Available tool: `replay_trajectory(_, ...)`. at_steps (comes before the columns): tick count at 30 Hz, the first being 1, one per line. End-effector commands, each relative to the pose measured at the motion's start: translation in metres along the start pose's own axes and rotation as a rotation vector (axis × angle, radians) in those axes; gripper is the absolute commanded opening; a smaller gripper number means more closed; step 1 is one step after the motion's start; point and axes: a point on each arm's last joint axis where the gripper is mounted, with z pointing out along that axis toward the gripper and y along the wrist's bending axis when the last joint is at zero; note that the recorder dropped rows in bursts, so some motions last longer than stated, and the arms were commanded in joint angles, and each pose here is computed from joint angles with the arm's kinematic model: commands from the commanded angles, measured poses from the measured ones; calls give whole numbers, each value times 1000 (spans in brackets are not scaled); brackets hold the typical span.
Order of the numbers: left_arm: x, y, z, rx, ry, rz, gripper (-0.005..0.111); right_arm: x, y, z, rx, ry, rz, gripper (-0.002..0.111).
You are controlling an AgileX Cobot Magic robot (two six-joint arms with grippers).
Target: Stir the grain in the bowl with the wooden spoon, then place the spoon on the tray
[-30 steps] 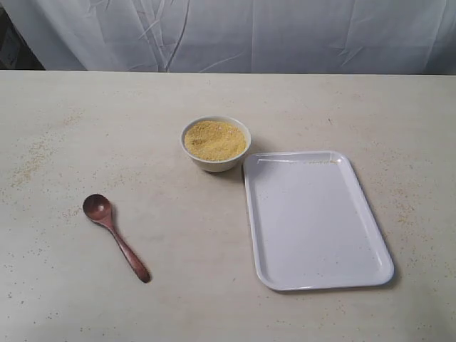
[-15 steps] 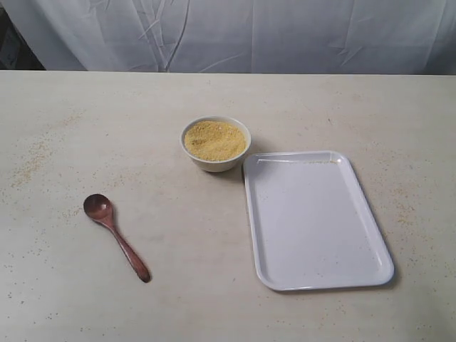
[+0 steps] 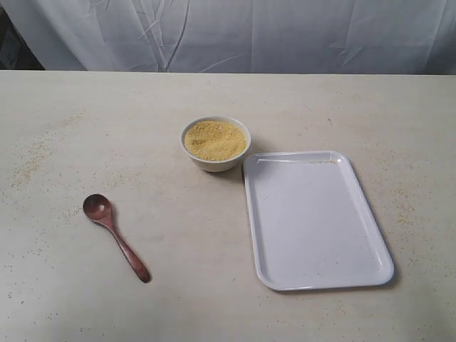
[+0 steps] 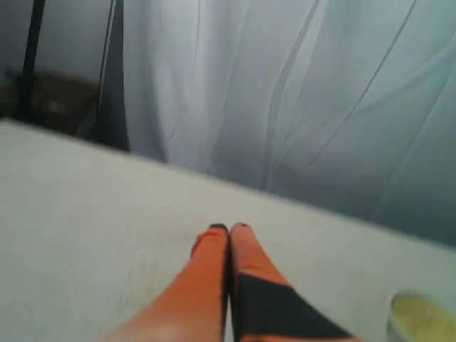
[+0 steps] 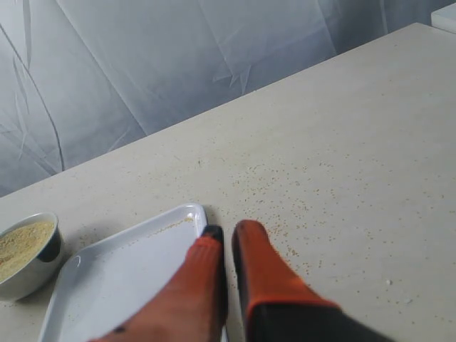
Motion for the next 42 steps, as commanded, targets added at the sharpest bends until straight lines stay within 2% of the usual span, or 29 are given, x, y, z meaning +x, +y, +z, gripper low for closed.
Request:
replay_trajectory(1, 41, -9, 47, 2, 441, 86, 0, -1, 0, -1, -1, -16, -3, 9)
replay_trajectory(4, 67, -35, 66, 109, 617, 178, 0, -1, 0, -1, -1, -16, -3, 9)
replay_trajectory(7, 90, -65, 75, 222, 728, 264, 0, -1, 0, -1, -1, -16, -3, 9)
replay_trajectory(10, 107, -83, 82, 245, 822, 268, 7, -1, 0, -1, -1, -16, -3, 9)
replay_trajectory(14, 120, -97, 90, 254, 884, 283, 30, -1, 0, -1, -1, -16, -3, 9)
replay_trajectory(18, 132, -99, 97, 222, 978, 314, 53, -1, 0, -1, -1, -16, -3, 9)
replay_trajectory(22, 141, -98, 100, 205, 1022, 339, 62, -1, 0, -1, -1, -16, -3, 9)
replay_trajectory(29, 156, -99, 113, 219, 1001, 369, 63, -1, 0, -1, -1, -16, -3, 9)
replay_trajectory(38, 173, -97, 121, 200, 1098, 465, 62, -1, 0, -1, -1, -16, -3, 9)
replay_trajectory(40, 173, -94, 119, 193, 1129, 497, 56, -1, 0, -1, -1, -16, -3, 9)
replay_trajectory(42, 174, -92, 118, 192, 1149, 531, 42, -1, 0, -1, -1, -16, -3, 9)
